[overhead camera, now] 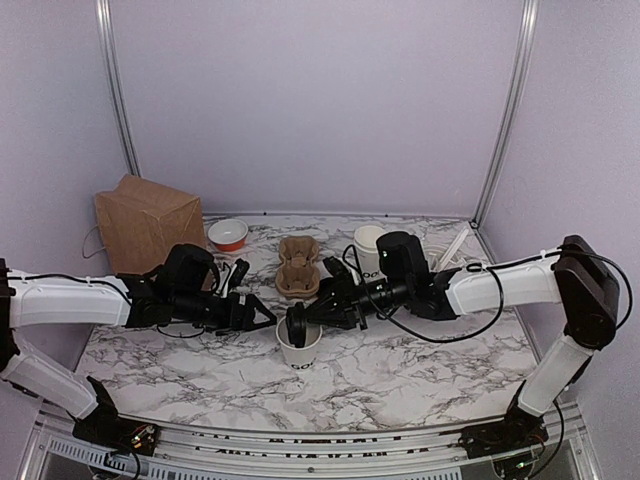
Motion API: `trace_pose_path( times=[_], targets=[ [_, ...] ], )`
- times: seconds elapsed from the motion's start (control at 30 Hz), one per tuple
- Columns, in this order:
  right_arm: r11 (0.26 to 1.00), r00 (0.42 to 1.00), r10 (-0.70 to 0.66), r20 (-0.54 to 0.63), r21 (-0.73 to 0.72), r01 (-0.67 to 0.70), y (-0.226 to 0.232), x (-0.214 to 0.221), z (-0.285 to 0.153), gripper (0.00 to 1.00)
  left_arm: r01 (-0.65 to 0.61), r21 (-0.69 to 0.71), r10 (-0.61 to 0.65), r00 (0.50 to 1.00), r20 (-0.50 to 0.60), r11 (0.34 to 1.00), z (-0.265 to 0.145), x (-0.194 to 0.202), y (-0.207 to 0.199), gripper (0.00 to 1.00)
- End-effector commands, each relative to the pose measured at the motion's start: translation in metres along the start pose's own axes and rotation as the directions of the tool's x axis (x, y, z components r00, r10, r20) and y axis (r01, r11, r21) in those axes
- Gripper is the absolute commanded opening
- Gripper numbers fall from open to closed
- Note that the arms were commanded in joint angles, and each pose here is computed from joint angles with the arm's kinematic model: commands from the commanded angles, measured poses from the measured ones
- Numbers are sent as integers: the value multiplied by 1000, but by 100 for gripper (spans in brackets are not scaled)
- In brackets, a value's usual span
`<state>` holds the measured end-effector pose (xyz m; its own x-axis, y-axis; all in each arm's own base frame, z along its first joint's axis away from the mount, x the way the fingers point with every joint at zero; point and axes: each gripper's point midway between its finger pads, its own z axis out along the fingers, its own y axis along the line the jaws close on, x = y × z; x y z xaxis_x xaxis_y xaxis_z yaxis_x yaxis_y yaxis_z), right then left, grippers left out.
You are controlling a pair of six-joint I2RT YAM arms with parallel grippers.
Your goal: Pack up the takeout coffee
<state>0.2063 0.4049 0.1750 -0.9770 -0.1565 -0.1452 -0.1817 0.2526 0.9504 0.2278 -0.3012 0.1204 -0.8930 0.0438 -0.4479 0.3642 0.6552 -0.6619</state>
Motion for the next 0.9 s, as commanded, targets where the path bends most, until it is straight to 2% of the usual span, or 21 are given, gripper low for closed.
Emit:
trace_pose_path(
  times=[0.0, 0.37, 0.53, 0.87],
  targets=[
    [998, 999, -50, 10, 34, 50, 8, -6, 2, 20, -32, 23, 32, 999, 13, 999, 2, -7, -10, 84],
    [979, 992, -118, 39, 171, 110, 1, -16, -6, 21, -35, 17, 35, 999, -2, 999, 5, -4, -7, 84],
    [961, 988, -149, 52, 241, 132, -4, -20, -12, 21, -48, 28, 47, 999, 17, 998, 3, -14, -16, 84],
    [945, 979, -193, 73, 281, 165, -1, -26, -18, 21, -48, 27, 47, 999, 16, 998, 4, -13, -16, 84]
  ],
)
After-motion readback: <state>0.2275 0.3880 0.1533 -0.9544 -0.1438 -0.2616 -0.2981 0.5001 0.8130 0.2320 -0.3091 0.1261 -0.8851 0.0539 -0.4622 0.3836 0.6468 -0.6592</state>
